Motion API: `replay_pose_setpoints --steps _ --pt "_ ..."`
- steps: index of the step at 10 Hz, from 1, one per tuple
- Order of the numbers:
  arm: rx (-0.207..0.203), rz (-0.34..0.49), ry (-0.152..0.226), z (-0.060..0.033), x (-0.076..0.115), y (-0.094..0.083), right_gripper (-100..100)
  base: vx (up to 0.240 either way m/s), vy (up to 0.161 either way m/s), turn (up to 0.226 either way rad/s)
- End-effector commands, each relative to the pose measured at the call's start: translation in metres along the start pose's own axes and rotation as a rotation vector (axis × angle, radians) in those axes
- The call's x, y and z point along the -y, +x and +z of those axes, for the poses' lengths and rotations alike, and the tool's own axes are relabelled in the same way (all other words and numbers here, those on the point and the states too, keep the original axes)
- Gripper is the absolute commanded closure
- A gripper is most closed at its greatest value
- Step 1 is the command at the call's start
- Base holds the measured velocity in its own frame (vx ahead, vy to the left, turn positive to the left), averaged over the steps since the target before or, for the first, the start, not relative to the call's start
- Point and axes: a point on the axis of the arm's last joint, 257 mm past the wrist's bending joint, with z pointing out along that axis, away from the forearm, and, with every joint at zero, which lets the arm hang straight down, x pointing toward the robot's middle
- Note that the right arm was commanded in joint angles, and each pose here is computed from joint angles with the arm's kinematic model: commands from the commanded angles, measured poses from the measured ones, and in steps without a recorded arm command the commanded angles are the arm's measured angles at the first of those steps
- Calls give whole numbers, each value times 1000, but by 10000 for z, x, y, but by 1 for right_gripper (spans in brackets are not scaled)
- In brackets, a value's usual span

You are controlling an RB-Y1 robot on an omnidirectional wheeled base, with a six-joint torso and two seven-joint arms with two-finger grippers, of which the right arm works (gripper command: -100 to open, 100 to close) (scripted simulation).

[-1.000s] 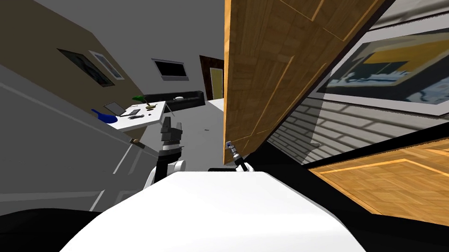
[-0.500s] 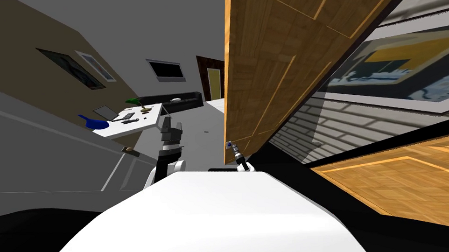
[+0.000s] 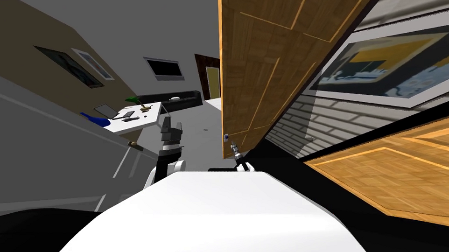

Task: Push the door open

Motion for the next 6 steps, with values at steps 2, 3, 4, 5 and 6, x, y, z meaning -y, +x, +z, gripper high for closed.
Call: replay_pose_setpoints --steps 2,3,4,5,6 --pt "-8 14 -6 -3 -22 75 -100 -220 -19 -23" --pt "-10 19 -8 0 -31 104 -100 -222 -57 -25" --pt "-9 15 -7 -2 -28 90 -100 -104 -27 -1" --pt "-4 10 -6 -14 -19 53 -100 90 62 38" --pt "-3 8 -7 -16 -18 44 -100 169 72 16"
